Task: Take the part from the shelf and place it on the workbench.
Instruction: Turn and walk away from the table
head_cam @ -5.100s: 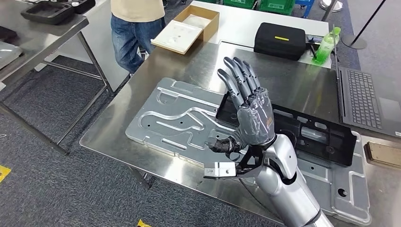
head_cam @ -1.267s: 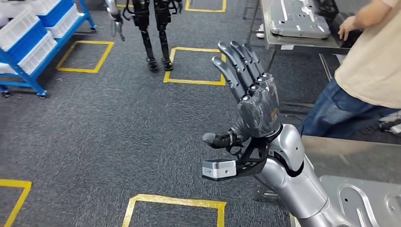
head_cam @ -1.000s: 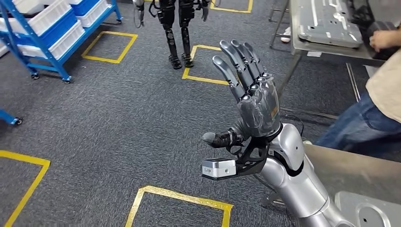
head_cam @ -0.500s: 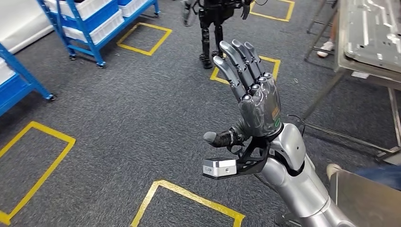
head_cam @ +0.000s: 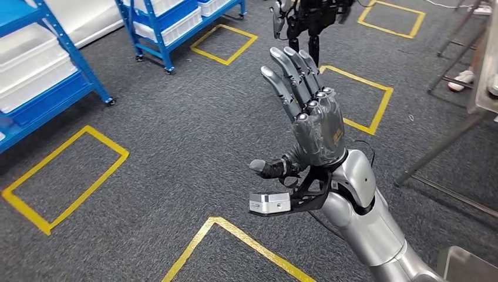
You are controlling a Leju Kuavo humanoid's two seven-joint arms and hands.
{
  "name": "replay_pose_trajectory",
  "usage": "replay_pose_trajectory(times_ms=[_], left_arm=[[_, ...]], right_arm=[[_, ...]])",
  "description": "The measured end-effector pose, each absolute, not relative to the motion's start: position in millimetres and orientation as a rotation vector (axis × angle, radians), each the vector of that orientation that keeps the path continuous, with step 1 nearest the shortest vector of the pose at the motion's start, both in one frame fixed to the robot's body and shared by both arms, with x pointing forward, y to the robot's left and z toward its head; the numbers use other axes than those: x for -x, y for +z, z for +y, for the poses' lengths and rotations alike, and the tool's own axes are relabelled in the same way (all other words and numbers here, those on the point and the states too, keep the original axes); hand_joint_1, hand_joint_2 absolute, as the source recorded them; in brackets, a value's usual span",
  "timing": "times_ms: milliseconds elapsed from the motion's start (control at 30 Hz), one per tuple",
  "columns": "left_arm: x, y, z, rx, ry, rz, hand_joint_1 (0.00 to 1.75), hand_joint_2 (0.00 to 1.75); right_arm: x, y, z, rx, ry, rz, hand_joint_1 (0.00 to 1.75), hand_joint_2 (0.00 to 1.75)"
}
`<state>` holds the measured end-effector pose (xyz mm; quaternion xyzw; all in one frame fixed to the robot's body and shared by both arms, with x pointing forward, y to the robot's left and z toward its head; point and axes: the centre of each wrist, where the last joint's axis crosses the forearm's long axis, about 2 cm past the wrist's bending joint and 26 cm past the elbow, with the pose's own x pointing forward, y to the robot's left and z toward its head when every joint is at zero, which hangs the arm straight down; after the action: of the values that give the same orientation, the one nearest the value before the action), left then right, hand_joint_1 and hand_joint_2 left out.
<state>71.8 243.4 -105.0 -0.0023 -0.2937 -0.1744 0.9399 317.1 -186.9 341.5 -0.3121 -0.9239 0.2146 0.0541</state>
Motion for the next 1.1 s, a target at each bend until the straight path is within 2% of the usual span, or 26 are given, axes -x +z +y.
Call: replay_pose_trajectory(times_ms=[700,833,933,1100], left_arm=[[-76.3,-104.2,241.6,0.026,-0.403,-0.536,0.0,0.0],[-118.4,-88.7,197.6,0.044,-0.503,-0.427,0.0,0.0],[-147.8,-73.2,166.6,0.07,-0.524,-0.451,0.0,0.0],[-154.4,-68.1,156.0,0.087,-0.545,-0.475,0.0,0.0]], right_arm=[[-324.1,328.5,-180.6,0.867,0.701,-2.737,0.0,0.0],[-329.8,336.5,-156.9,0.766,0.707,-2.743,0.0,0.0],[-332.1,336.5,-137.5,0.714,0.699,-2.74,0.0,0.0],[-337.3,331.8,-130.1,0.689,0.692,-2.715,0.0,0.0]])
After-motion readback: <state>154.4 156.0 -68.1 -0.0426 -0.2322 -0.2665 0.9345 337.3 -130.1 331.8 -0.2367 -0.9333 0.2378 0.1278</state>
